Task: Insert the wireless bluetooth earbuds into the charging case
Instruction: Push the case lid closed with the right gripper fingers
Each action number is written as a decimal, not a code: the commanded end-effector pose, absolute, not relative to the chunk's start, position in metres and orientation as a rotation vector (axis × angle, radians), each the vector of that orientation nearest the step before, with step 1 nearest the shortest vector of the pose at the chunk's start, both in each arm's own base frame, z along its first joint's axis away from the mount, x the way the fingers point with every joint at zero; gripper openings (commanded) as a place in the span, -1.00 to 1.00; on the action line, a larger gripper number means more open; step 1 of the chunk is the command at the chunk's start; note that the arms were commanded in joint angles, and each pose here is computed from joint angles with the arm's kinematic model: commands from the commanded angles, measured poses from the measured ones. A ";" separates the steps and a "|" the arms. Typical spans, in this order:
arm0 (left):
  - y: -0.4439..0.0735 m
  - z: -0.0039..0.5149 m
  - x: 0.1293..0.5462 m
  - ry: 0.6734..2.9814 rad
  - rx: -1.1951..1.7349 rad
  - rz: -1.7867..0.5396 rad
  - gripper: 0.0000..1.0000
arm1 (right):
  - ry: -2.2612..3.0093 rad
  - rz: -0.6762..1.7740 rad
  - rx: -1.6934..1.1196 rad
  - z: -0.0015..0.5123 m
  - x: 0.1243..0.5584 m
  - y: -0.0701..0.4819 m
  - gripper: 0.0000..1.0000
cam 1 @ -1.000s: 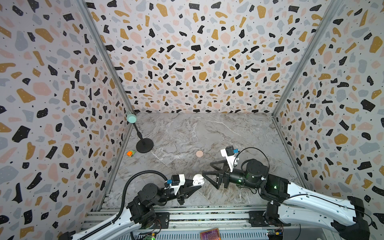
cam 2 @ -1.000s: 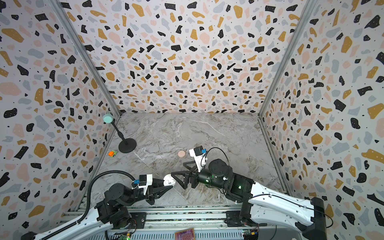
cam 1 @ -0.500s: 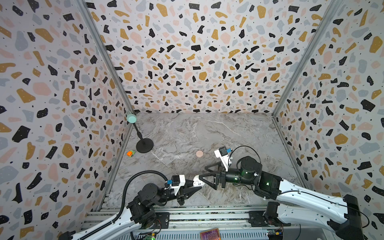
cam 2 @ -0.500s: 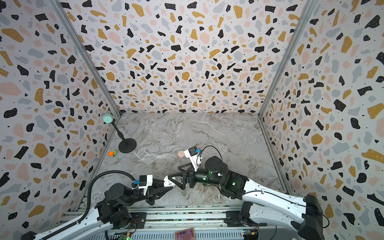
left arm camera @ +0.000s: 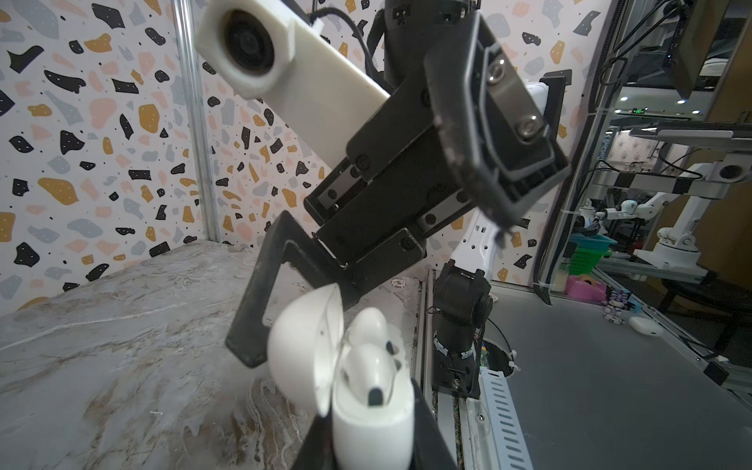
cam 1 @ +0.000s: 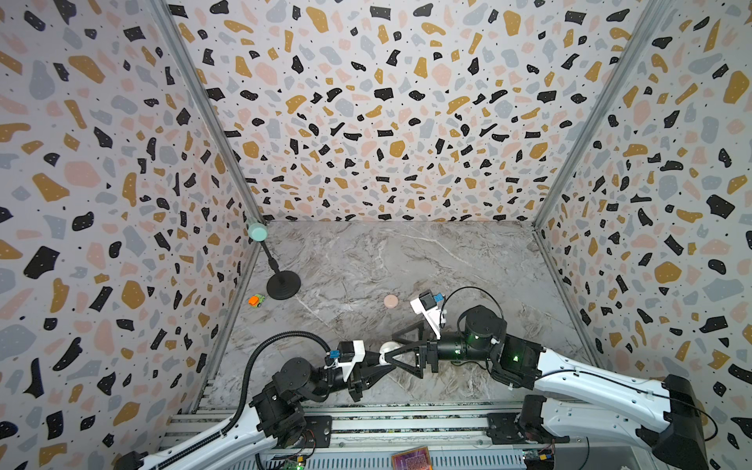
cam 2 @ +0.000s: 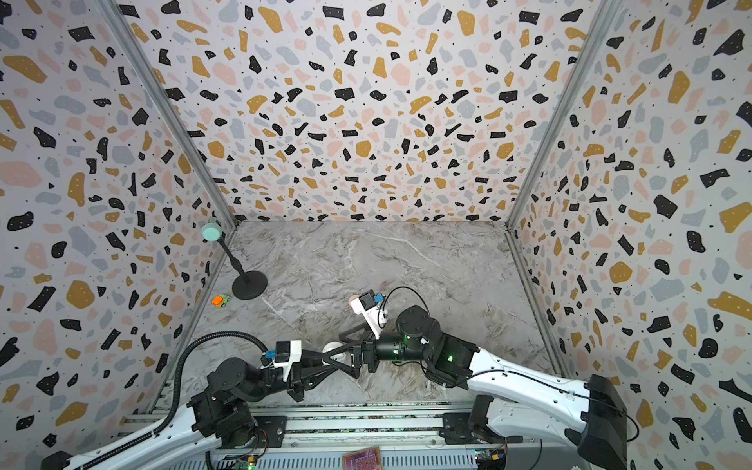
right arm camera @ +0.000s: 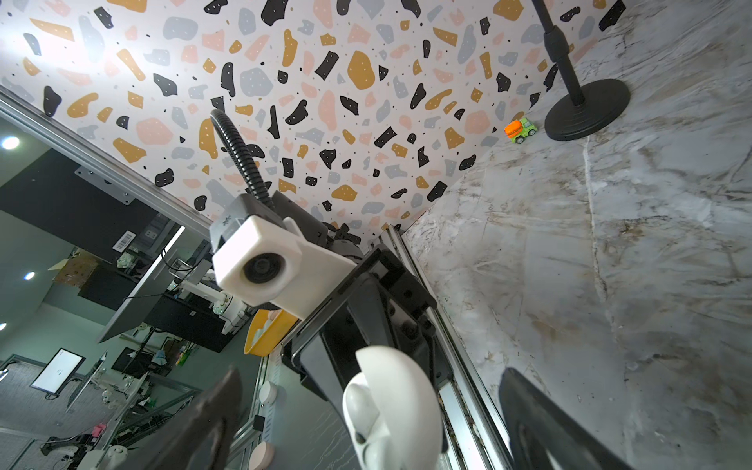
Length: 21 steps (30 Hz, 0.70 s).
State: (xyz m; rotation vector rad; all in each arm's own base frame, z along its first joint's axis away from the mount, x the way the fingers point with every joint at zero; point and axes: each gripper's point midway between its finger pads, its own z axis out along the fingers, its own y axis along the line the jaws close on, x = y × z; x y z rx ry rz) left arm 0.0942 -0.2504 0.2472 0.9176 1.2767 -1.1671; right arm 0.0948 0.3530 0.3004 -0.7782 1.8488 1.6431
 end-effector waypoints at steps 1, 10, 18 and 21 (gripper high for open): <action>-0.247 0.261 0.099 1.252 0.866 -1.163 -1.00 | 1.776 1.687 -0.797 0.316 0.088 0.347 0.98; -0.246 0.258 0.108 1.287 0.826 -1.135 -1.00 | 1.728 1.736 -0.835 0.323 0.076 0.340 0.98; -0.245 0.257 0.111 1.303 0.815 -1.126 -1.00 | 1.676 1.783 -0.863 0.332 0.067 0.335 0.98; -0.246 0.256 0.111 1.308 0.815 -1.126 -1.00 | 1.642 1.798 -0.870 0.338 0.064 0.331 0.98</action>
